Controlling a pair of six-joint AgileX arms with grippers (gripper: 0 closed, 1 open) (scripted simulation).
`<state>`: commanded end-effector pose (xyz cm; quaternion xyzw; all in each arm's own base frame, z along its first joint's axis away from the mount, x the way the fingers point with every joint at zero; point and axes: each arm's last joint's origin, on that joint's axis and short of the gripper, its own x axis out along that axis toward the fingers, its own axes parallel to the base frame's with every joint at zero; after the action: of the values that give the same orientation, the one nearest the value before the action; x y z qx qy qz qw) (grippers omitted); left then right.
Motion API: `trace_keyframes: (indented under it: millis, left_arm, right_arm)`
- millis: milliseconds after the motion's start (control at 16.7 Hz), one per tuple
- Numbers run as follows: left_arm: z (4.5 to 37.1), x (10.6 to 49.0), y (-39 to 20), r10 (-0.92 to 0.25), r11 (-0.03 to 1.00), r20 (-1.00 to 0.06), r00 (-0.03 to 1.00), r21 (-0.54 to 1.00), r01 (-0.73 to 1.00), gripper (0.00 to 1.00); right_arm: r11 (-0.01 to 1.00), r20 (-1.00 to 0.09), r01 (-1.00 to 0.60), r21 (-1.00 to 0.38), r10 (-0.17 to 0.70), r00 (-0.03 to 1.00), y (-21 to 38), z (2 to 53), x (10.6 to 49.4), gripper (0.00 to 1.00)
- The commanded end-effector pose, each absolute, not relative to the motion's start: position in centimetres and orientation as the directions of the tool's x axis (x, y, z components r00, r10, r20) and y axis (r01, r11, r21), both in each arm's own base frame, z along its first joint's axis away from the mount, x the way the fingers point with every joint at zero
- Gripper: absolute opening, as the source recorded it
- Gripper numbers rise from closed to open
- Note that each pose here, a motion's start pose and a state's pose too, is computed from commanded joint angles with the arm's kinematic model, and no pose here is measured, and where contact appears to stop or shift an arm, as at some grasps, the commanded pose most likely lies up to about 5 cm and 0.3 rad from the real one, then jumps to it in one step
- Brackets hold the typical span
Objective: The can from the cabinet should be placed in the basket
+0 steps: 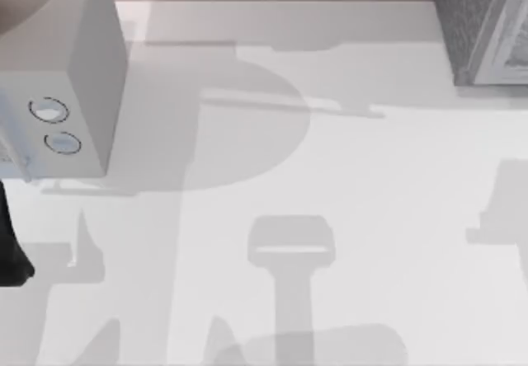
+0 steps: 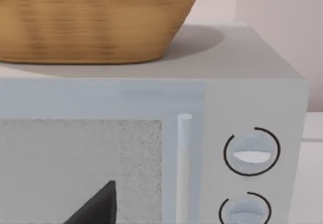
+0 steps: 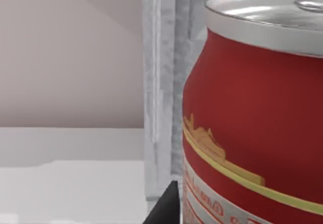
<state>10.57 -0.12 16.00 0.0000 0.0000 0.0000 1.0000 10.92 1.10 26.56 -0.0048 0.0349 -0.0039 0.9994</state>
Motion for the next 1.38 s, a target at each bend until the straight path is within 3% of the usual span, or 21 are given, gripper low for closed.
trace_keyframes:
  millis: [240,480,1140,1380]
  left_arm:
    - [16.0,10.6,-0.1,0.000,1.000,0.000,1.000,0.000,0.000,1.00]
    - [16.0,10.6,-0.1,0.000,1.000,0.000,1.000,0.000,0.000,1.00]
    - [16.0,10.6,-0.1,0.000,1.000,0.000,1.000,0.000,0.000,1.00]
    - [16.0,10.6,-0.1,0.000,1.000,0.000,1.000,0.000,0.000,1.00]
  right_arm:
    - [1.000,-0.035,0.003,0.000,-0.003,0.999,0.3,19.3,10.5,0.00]
    - [1.000,-0.002,0.000,0.000,0.000,1.000,-0.1,16.2,10.6,0.00]
    - [1.000,-0.023,0.010,0.026,-0.009,1.000,0.2,17.3,11.2,0.00]
    - [0.999,-0.101,0.025,0.038,-0.021,0.995,0.9,19.1,13.2,0.00]
